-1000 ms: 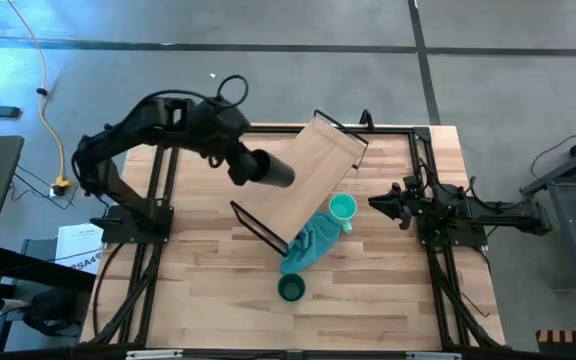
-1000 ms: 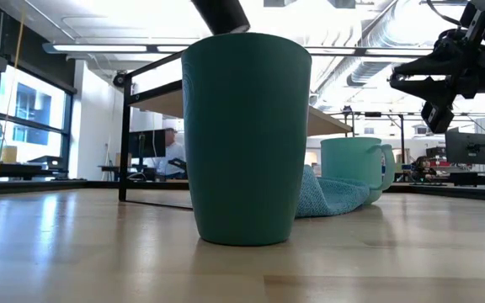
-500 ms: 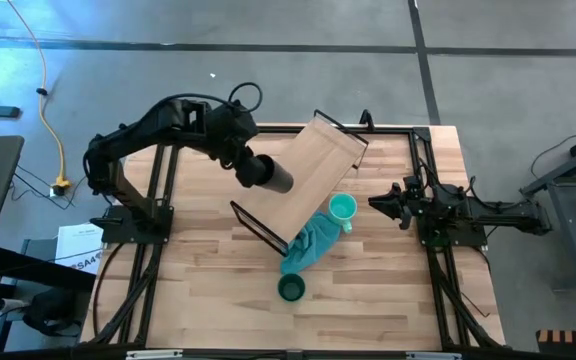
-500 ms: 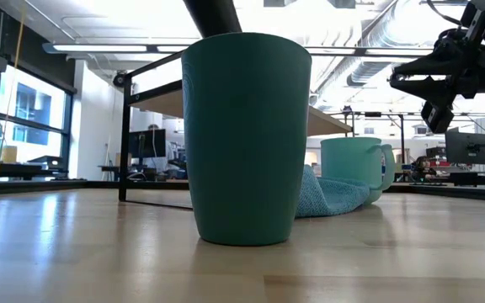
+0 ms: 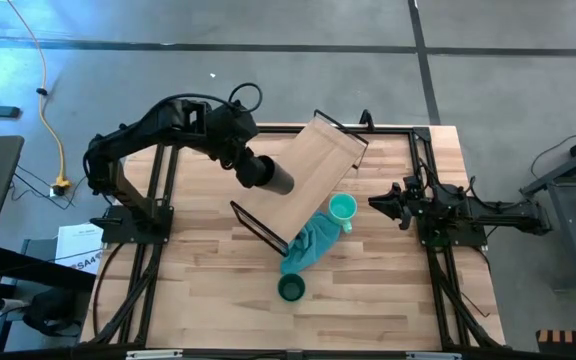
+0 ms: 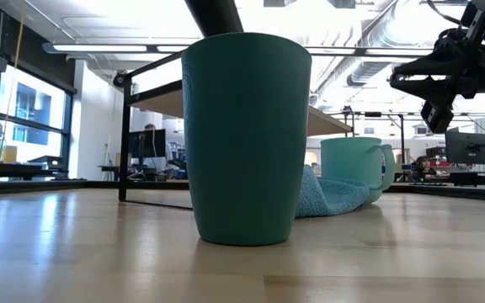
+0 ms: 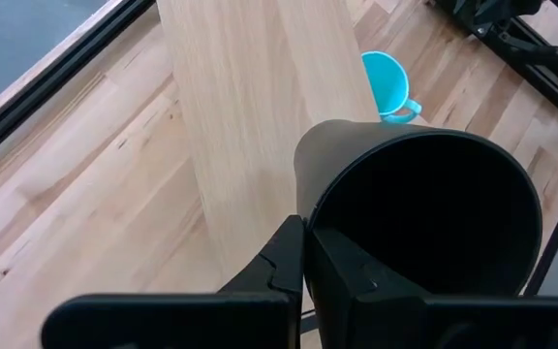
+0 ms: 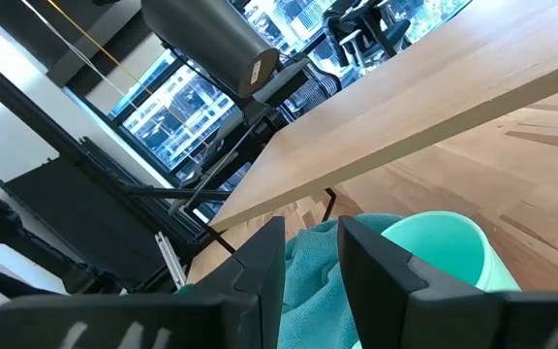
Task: Stack small to large cups/mugs on shelf
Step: Put the black cup on the shelf
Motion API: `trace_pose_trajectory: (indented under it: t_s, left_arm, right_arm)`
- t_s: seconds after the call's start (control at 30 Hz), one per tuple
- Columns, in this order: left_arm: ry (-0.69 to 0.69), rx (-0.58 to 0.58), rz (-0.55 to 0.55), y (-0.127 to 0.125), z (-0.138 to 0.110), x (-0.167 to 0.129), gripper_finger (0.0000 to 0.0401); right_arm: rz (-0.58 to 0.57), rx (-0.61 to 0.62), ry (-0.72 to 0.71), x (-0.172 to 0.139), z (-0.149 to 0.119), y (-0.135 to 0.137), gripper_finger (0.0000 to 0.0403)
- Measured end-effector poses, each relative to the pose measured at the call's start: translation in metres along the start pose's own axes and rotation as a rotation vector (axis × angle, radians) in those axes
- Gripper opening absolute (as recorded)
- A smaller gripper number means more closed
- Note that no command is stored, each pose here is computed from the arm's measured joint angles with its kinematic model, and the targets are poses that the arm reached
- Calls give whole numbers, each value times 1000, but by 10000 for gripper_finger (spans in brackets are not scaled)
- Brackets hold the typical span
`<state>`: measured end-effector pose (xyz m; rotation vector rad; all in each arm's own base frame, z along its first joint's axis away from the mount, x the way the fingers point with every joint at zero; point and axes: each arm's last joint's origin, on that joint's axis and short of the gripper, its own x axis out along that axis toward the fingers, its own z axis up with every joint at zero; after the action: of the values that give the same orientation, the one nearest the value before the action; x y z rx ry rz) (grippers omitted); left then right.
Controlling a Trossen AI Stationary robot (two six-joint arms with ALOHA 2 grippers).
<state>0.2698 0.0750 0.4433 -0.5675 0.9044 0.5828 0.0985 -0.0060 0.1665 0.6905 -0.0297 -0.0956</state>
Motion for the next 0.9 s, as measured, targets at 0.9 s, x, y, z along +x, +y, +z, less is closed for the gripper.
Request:
trace_pose_trajectory:
  t_s: [0.9]
  left_arm:
    - [127, -78, 35, -6, 2, 30, 0]
  right_arm:
    - [-2, -19, 3, 0, 0, 0, 89]
